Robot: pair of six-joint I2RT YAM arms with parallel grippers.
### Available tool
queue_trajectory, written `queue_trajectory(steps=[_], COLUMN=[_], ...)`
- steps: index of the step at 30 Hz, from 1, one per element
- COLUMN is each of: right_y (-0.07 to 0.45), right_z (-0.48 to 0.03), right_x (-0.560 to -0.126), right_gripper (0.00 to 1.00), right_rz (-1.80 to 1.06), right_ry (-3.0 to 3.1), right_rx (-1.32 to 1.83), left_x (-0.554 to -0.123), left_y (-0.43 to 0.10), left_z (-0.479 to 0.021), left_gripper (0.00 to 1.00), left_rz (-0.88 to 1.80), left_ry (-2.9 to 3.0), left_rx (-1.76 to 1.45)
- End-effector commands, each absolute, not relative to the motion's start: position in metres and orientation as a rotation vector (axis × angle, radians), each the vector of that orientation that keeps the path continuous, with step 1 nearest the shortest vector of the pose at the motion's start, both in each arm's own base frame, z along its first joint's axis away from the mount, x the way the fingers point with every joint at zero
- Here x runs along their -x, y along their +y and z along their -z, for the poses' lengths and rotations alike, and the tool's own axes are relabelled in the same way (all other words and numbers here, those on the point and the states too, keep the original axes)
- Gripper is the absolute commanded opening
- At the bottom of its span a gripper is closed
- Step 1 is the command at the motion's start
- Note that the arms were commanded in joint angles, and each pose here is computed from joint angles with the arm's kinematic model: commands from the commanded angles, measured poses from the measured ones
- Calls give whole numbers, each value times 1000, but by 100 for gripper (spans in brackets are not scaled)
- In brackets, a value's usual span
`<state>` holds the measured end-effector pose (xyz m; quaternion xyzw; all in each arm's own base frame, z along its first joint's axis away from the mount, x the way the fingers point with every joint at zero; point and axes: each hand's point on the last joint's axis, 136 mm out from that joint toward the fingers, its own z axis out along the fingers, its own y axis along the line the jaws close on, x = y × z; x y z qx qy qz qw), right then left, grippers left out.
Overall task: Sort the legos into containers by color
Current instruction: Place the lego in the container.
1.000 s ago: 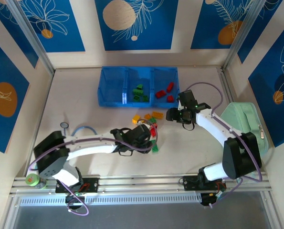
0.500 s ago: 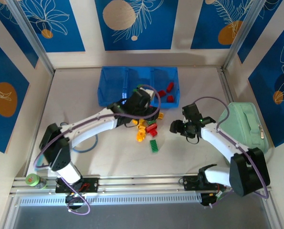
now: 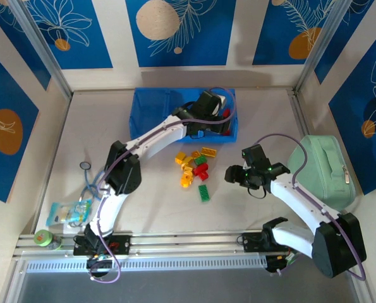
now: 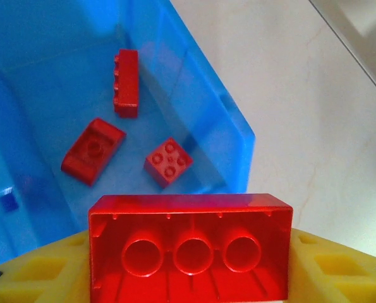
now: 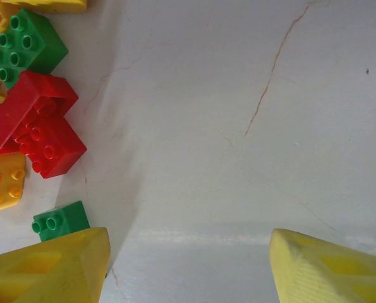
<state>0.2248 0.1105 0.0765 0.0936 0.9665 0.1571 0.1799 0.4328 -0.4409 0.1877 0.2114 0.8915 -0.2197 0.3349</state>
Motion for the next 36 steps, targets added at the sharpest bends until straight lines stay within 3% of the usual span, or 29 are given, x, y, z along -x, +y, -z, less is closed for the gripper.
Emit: queue_trajectory(steps=[1, 9, 12, 15, 23, 27, 36], right_y=[111, 112, 113, 113, 113, 114, 121], right_z=[-74, -71, -71, -73, -81, -81, -74], right_x=[-215, -210, -209, -210, -213, -213, -221], right_gripper=[68, 68, 68, 68, 68, 68, 68], right_rz=[-451, -440, -445, -445, -446, -451, -476], right_ry=[2754, 2763, 2762, 2758, 2733, 2732, 2738], right_rx=[-275, -265, -260, -255, -242, -229, -228], left_x=[-444, -459, -459, -455, -425, -398, -306], left_y=[-437, -436, -434, -429, -401, -371, -318], left_z=[-172, -172, -181, -198, -244, -230, -138], left_gripper=[59, 64, 80, 86, 87, 85, 83], left_rz=[553, 557, 545, 537, 551, 545, 469], left_ry=[2384, 2376, 2356, 2335, 2242, 2254, 2442], left_rx=[-579, -547, -558, -563, -539, -503, -513])
